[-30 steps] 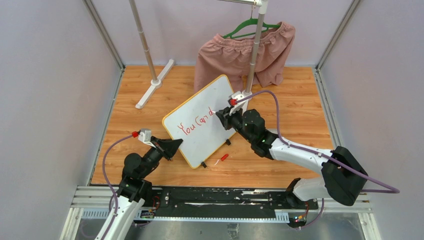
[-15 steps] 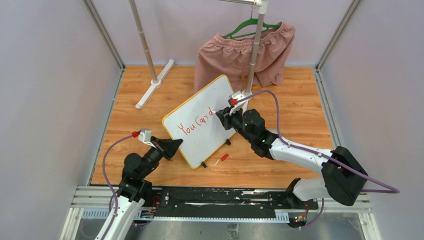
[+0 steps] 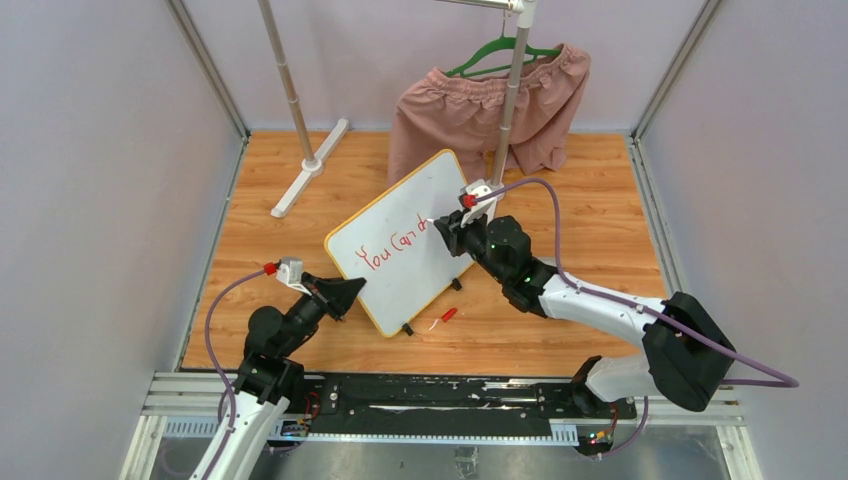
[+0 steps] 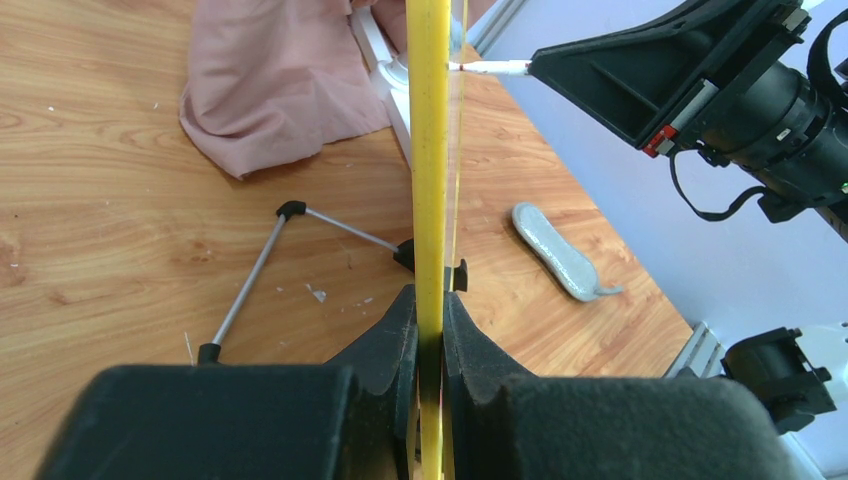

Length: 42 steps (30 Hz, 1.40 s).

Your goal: Write a sentence on the whiteboard

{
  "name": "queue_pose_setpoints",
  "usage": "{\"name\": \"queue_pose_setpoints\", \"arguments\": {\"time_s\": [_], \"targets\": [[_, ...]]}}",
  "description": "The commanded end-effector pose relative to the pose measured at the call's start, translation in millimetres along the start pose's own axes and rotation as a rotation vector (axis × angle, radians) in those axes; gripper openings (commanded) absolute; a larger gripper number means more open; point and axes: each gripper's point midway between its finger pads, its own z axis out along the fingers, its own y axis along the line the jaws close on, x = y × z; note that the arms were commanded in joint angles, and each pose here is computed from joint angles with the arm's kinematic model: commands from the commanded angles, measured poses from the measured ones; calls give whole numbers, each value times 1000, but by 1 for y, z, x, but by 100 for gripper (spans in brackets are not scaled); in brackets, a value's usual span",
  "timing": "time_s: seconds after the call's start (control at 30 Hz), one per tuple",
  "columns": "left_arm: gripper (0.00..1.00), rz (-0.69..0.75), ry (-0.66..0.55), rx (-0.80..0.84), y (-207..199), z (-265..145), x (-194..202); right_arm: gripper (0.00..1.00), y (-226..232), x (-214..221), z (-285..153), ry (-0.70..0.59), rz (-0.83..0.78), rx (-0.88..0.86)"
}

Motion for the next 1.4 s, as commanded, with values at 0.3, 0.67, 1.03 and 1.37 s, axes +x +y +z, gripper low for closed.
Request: {"name": "queue_pose_setpoints", "arguments": {"time_s": [0.3, 0.67, 1.03, 1.37], "targets": [[0, 35, 82, -23, 20, -4, 36, 0, -14, 1, 1, 8, 17, 50], [0, 35, 81, -23, 20, -4, 36, 0, -7, 9, -3, 24, 36, 12], [0, 35, 82, -21, 20, -4, 36, 0, -2, -10, 2, -12, 34, -4], [0, 35, 81, -19, 19, -4, 36, 0, 15, -8, 2, -11, 33, -50]]}}
